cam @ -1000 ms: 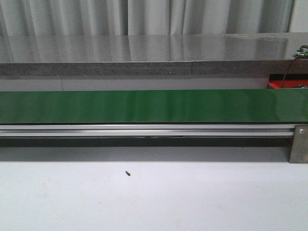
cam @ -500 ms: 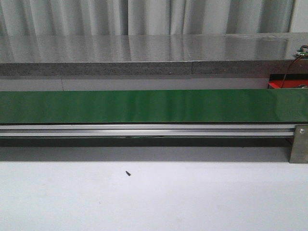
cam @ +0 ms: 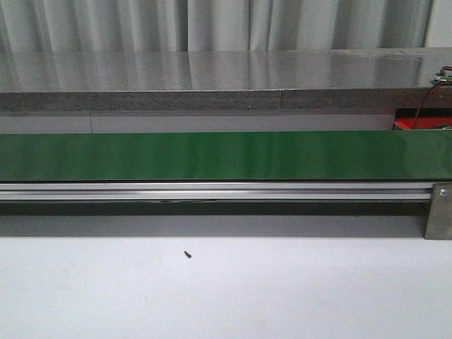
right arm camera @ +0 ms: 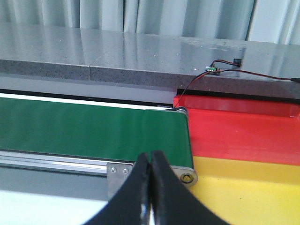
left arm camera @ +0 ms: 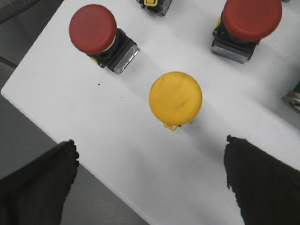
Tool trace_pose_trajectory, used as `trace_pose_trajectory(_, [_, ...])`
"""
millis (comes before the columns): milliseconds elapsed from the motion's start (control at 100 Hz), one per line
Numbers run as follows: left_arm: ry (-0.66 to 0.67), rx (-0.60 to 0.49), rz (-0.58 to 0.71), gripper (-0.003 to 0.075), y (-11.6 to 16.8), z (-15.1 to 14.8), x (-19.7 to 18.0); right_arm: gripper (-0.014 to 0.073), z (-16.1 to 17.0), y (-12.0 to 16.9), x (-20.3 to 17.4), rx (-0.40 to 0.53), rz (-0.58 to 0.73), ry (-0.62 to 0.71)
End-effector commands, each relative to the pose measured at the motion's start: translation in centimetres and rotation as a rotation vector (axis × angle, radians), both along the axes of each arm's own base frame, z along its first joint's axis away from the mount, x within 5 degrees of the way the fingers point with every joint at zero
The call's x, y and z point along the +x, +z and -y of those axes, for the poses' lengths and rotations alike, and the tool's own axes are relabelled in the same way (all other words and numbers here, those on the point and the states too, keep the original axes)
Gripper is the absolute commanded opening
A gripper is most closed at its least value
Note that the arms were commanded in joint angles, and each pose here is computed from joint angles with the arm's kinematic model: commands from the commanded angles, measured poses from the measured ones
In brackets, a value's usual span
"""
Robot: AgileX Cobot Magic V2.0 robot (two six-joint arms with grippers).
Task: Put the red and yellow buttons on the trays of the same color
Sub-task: 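Lower the left gripper and grasp the yellow push-button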
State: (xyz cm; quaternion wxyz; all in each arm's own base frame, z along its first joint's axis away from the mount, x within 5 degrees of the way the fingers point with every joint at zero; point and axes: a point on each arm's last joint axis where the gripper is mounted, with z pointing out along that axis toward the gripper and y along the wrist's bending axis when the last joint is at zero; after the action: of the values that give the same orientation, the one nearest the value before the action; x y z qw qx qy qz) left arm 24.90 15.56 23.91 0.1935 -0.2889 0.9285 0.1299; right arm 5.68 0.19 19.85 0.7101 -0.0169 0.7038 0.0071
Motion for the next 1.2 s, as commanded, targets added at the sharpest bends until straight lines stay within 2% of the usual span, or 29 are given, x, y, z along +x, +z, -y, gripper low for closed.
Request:
trace_pose_trajectory(0, [-0.006,0.039,0.078,0.0617,1.4,-0.5,1.1,-0.0068,0.0,1.4,-0.3,-0.011,0.115,-0.006])
trace_pose_trajectory(470, [-0.021,0.009,0.109,0.0617,-1.2,-1.3,3.2,-0.0068,0.0,1.4,-0.3,-0.011,0.115,-0.006])
trace_pose_trajectory(900, [-0.057,-0.009,0.085,0.0617,-4.2,-1.5,4.8,-0.0068,0.0,1.4,-0.3,-0.011,0.115,-0.006])
trace_pose_trajectory(1190, [-0.06,0.001,0.099,0.0616,-3.9,-1.7,5.1,-0.0068,0.0,1.4,-0.3,-0.011,0.115,-0.006])
